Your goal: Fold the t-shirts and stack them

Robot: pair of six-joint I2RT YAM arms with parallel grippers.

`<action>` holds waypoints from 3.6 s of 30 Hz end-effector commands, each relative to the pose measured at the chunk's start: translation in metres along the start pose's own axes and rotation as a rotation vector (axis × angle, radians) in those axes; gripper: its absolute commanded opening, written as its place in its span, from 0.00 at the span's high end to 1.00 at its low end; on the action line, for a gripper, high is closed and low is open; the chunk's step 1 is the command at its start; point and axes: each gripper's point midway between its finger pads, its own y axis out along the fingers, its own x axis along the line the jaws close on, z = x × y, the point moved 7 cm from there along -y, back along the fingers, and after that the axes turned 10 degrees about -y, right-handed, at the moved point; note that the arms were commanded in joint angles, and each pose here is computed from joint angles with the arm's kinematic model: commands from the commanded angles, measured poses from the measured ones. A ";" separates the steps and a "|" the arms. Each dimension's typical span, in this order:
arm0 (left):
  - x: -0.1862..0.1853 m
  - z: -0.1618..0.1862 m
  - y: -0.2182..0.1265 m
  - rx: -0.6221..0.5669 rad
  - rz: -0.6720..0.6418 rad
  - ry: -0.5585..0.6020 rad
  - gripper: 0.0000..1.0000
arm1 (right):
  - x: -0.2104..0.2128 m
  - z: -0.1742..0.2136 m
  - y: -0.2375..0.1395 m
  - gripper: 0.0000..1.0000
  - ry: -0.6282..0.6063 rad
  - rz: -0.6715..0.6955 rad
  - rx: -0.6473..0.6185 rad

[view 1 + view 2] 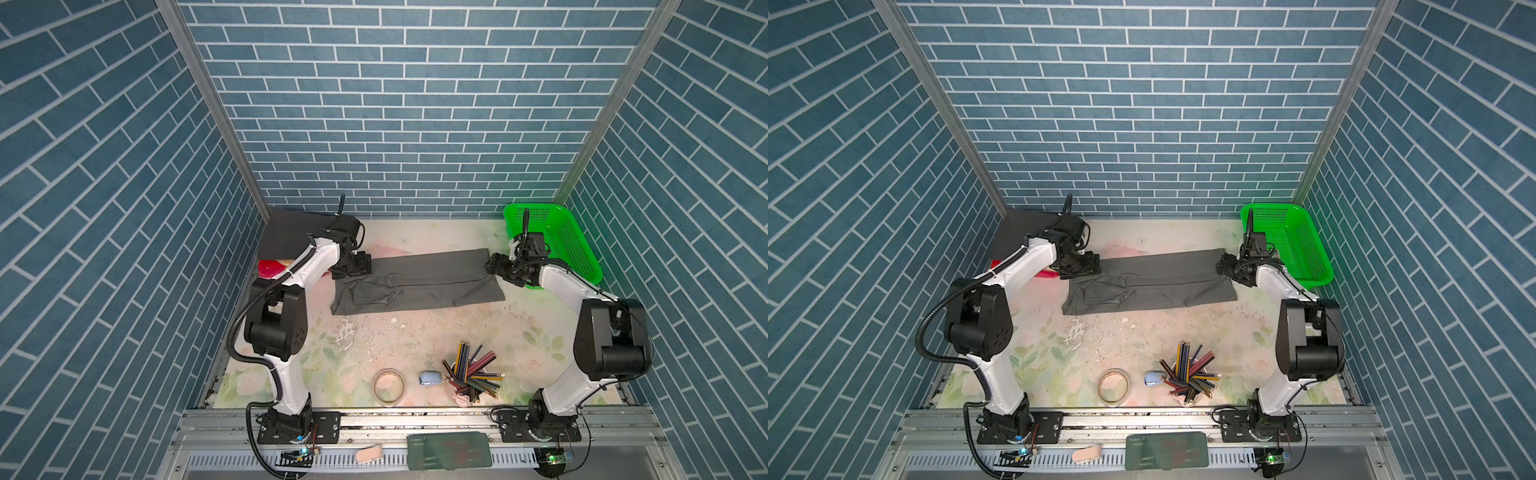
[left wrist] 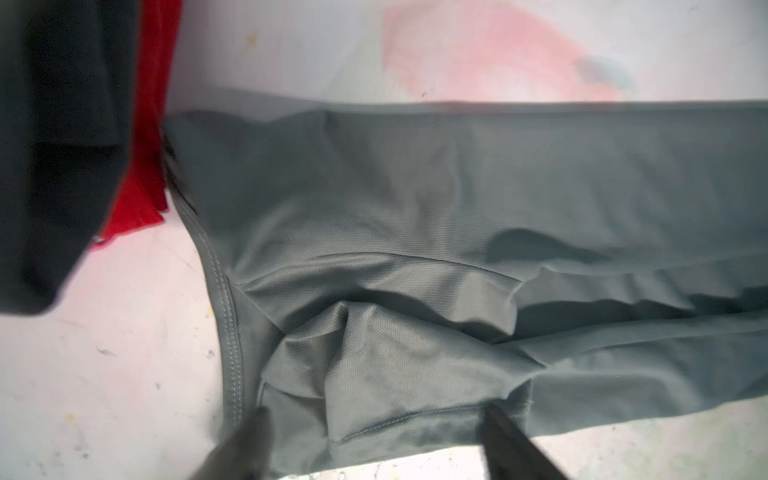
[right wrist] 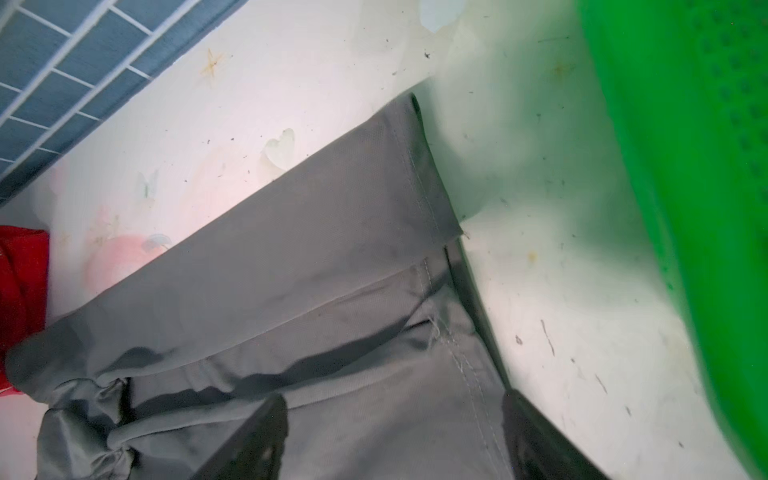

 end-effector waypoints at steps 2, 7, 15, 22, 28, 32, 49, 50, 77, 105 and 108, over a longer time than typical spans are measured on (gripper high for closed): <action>0.004 0.011 -0.018 -0.015 0.076 -0.023 0.14 | -0.005 0.027 -0.018 0.12 -0.012 0.046 0.033; 0.012 0.039 -0.021 0.010 0.249 -0.097 0.14 | -0.020 0.058 -0.019 0.11 0.031 0.076 0.078; 0.023 0.073 0.006 0.100 0.413 -0.244 0.13 | -0.025 0.080 0.002 0.25 0.100 0.026 0.116; 0.036 0.078 0.032 0.137 0.358 -0.275 0.13 | -0.031 0.089 0.018 0.38 0.128 0.032 0.140; 0.051 0.074 0.041 0.139 0.336 -0.313 0.13 | -0.035 0.086 0.026 0.52 0.141 0.055 0.129; 0.059 0.072 0.043 0.141 0.318 -0.320 0.13 | -0.038 0.085 0.034 0.58 0.142 0.066 0.134; 0.095 0.082 0.054 0.174 0.218 -0.337 0.13 | -0.060 0.100 0.013 1.00 0.143 0.122 0.137; 0.097 0.083 0.054 0.175 0.207 -0.333 0.13 | -0.061 0.104 0.010 1.00 0.140 0.126 0.140; 0.112 0.074 0.034 0.125 0.116 -0.294 0.13 | -0.038 0.112 -0.008 0.64 0.100 0.088 0.149; 0.040 0.090 0.028 0.086 0.188 -0.193 0.13 | 0.045 0.060 -0.011 0.08 -0.145 -0.041 0.058; 0.040 0.085 0.032 0.075 0.173 -0.193 0.13 | 0.045 0.061 -0.012 0.07 -0.147 -0.042 0.056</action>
